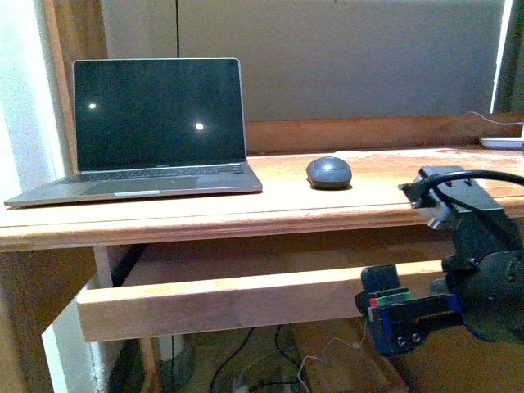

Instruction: Place mouse

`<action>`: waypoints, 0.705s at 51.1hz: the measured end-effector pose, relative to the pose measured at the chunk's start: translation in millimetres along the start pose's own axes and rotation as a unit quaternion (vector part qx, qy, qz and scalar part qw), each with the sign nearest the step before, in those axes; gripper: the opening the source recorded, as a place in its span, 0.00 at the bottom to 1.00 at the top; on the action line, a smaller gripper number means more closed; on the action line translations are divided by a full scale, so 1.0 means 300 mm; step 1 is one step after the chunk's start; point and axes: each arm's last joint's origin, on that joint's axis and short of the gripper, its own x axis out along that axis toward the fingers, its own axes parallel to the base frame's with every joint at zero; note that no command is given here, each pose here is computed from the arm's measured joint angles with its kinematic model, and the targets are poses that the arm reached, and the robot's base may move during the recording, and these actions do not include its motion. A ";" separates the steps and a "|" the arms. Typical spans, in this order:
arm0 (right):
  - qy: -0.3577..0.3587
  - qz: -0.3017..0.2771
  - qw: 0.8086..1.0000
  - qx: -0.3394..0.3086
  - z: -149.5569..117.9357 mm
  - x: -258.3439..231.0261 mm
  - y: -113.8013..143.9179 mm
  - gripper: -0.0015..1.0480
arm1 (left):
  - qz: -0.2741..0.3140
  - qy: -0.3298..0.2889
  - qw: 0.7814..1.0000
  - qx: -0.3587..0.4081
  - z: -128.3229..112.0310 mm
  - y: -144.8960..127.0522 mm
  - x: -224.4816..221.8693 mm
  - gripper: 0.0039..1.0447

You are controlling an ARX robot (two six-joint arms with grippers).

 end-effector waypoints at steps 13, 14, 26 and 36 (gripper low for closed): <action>0.006 -0.023 1.000 0.012 0.014 0.126 0.060 0.93 | 0.000 0.000 1.000 0.000 0.000 0.000 0.000 0.93; 0.006 -0.024 1.000 0.012 0.015 0.133 0.063 0.93 | 0.000 0.000 1.000 0.000 0.000 0.000 0.000 0.93; 0.009 -0.064 0.997 0.048 0.041 0.221 0.097 0.93 | 0.000 0.000 1.000 0.000 0.000 0.000 0.000 0.93; -0.022 -0.058 0.996 0.068 0.079 0.124 0.053 0.93 | 0.000 0.000 1.000 0.000 0.000 0.000 0.000 0.93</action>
